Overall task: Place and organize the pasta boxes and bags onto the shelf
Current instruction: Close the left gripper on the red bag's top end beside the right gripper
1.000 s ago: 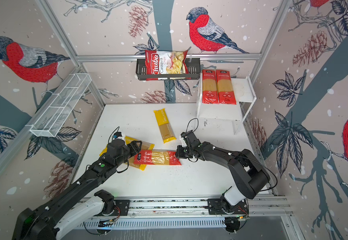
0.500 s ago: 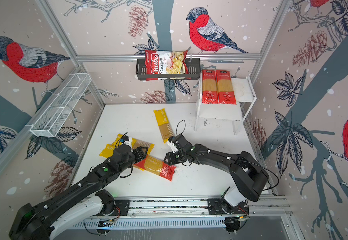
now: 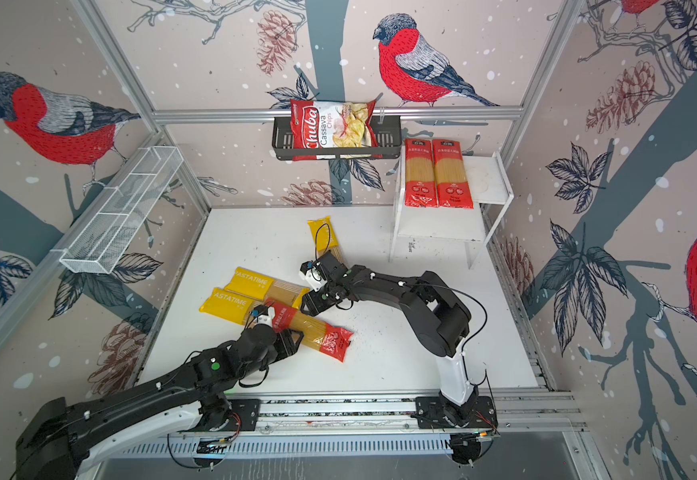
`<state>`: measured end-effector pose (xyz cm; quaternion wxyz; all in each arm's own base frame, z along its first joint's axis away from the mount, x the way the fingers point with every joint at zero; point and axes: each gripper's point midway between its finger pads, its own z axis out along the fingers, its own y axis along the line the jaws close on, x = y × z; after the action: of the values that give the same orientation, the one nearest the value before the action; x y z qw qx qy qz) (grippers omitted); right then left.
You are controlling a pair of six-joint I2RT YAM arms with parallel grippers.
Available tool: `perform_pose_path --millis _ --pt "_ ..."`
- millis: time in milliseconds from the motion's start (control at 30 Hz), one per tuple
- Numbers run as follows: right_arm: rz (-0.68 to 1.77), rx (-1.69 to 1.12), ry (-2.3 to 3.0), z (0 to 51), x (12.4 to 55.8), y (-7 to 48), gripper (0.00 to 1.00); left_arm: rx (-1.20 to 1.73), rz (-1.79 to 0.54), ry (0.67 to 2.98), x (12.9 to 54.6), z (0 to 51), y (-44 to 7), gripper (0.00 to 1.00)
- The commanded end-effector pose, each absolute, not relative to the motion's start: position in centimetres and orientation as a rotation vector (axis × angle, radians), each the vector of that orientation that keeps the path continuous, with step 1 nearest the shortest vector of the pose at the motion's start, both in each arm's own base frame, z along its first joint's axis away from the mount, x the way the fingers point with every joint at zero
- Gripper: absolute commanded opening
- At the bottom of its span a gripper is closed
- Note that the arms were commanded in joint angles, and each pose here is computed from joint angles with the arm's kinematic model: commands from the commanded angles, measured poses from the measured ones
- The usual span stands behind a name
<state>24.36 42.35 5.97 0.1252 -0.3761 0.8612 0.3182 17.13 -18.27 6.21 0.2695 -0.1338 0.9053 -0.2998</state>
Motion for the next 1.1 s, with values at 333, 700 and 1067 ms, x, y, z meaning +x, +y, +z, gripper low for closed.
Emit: perform_pose_path --millis 333,700,1067 --pt "1.178 -1.228 2.565 4.1 20.2 42.3 0.57 -0.416 -0.870 2.430 17.9 4.3 -19.9 0.38" --pt "1.232 -1.267 2.551 4.2 18.6 40.8 0.41 -0.395 -0.843 2.366 20.2 5.2 -19.9 0.22" --pt "1.267 -1.174 2.457 7.0 20.3 40.9 0.14 -0.324 -0.800 2.388 21.6 6.5 -20.7 0.24"
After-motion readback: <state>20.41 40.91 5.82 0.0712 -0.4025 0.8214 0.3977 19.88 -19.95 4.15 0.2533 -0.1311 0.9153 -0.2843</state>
